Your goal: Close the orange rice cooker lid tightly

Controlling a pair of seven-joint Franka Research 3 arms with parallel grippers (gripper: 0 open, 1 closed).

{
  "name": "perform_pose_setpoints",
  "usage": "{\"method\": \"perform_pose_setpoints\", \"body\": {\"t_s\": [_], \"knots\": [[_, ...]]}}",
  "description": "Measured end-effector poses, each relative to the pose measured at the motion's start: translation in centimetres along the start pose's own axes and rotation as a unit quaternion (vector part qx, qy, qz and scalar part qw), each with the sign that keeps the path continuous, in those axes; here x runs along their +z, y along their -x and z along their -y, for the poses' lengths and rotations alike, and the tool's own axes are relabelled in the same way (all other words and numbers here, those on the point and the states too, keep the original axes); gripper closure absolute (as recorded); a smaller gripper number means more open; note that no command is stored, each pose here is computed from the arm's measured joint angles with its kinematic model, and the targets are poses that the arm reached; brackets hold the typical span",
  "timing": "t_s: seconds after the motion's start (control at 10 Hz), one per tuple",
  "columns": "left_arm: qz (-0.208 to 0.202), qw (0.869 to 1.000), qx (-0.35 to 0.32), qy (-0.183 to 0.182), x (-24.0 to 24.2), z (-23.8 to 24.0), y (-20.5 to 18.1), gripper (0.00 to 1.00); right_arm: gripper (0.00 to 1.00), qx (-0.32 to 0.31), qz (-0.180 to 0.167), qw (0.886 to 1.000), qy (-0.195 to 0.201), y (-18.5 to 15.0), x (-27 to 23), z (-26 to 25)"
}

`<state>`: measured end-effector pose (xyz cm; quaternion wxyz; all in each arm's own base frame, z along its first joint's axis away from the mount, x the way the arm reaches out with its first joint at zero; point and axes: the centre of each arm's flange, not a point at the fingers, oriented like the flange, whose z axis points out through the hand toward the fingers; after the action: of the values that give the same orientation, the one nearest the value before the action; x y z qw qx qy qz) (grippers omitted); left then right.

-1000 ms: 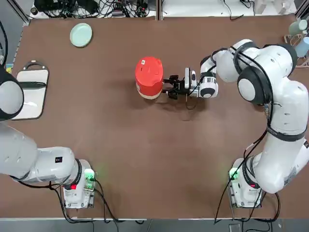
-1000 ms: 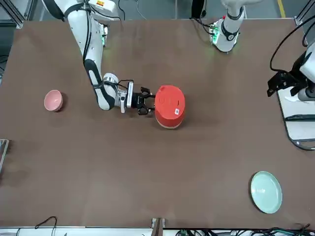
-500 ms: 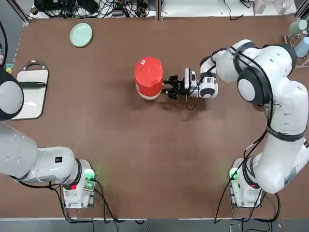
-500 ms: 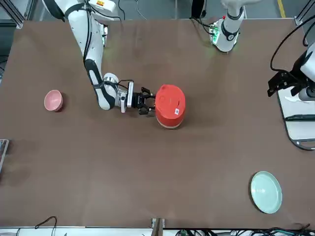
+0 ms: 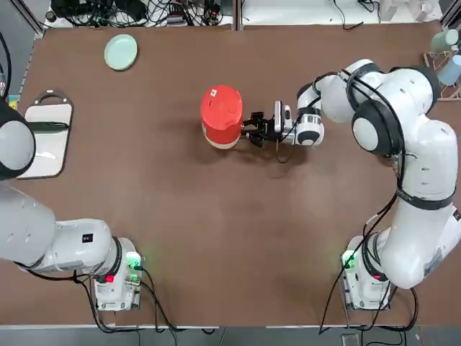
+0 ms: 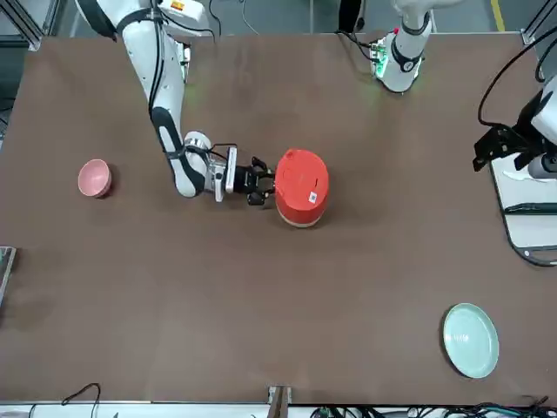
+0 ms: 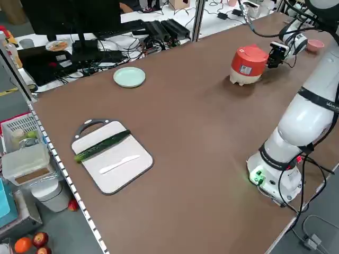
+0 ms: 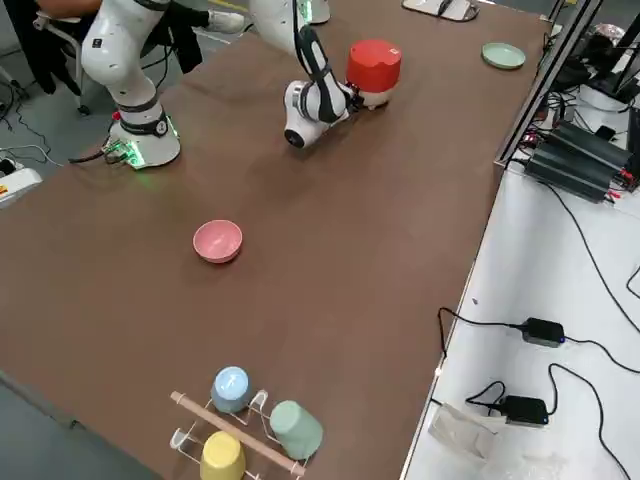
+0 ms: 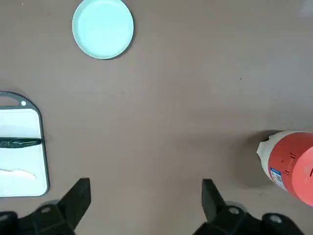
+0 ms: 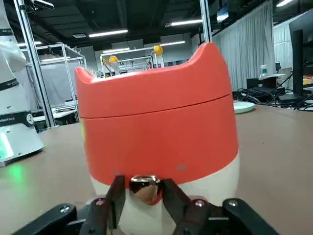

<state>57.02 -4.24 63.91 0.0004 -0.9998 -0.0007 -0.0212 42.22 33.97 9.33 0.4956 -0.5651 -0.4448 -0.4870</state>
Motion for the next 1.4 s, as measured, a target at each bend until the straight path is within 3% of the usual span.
{"method": "perform_pose_setpoints", "body": {"t_s": [0.3,1.0,1.4], "knots": [[0.0,1.0,0.0,0.0,-0.03,0.0,0.0,0.0,0.67,0.0,0.0,1.0,-0.001,0.05,0.04,0.06],[-0.001,1.0,0.0,0.0,-0.05,0.0,0.0,0.0,0.65,0.0,0.0,1.0,-0.001,0.05,0.04,0.04],[-0.001,1.0,0.0,0.0,-0.05,0.0,0.0,0.0,0.09,0.004,-0.007,1.0,-0.003,-0.16,0.35,0.0]]}}
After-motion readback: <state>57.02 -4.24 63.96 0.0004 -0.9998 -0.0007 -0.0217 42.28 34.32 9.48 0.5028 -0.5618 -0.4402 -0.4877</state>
